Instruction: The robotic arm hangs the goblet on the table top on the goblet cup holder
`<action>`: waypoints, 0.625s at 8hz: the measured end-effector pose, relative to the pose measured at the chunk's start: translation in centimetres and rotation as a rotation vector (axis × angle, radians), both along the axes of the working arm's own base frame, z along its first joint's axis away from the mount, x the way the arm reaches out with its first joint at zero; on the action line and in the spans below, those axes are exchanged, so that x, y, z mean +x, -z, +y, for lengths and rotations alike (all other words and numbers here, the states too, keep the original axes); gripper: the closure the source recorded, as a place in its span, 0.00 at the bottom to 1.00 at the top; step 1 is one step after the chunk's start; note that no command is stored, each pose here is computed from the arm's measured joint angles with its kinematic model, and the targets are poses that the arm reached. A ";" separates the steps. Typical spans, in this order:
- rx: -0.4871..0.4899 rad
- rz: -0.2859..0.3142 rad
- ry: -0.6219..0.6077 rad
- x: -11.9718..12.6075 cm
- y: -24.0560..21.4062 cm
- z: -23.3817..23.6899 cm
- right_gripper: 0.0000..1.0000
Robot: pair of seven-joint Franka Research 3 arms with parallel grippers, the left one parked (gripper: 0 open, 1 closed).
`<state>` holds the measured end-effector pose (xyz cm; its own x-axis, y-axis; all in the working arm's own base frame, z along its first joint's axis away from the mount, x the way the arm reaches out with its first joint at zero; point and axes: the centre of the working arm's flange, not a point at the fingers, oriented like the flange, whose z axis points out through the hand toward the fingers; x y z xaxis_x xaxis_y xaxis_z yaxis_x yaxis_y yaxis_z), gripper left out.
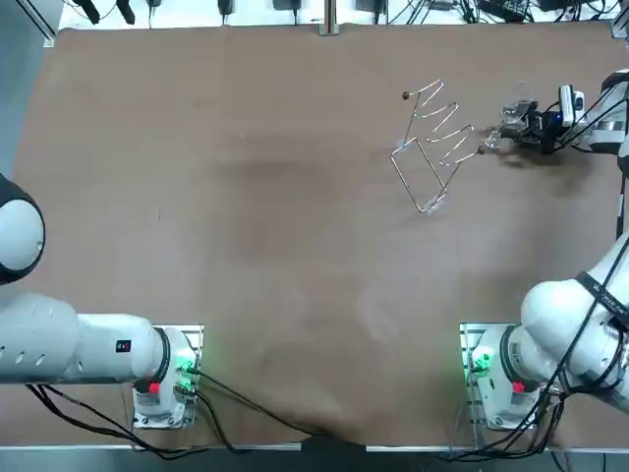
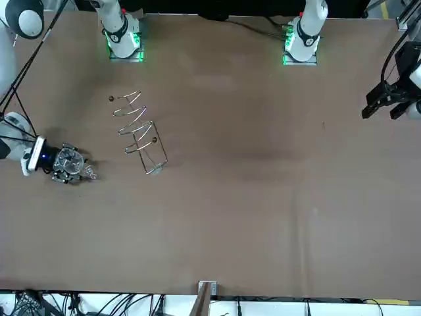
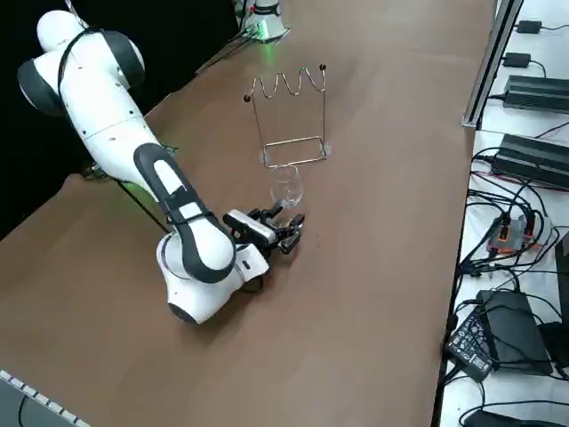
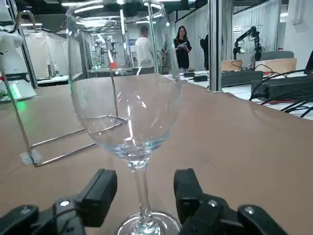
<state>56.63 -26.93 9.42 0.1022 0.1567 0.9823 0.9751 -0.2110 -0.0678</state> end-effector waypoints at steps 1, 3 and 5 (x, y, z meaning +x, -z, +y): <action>-0.005 -0.009 -0.002 0.4 -0.2 -0.1 0.28; 0.001 -0.011 -0.011 0.8 0.2 0.5 0.31; 0.012 -0.004 -0.023 0.8 1.1 1.5 0.31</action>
<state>57.45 -25.48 8.31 0.0947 0.1467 0.9846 0.9799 -0.1880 -0.0663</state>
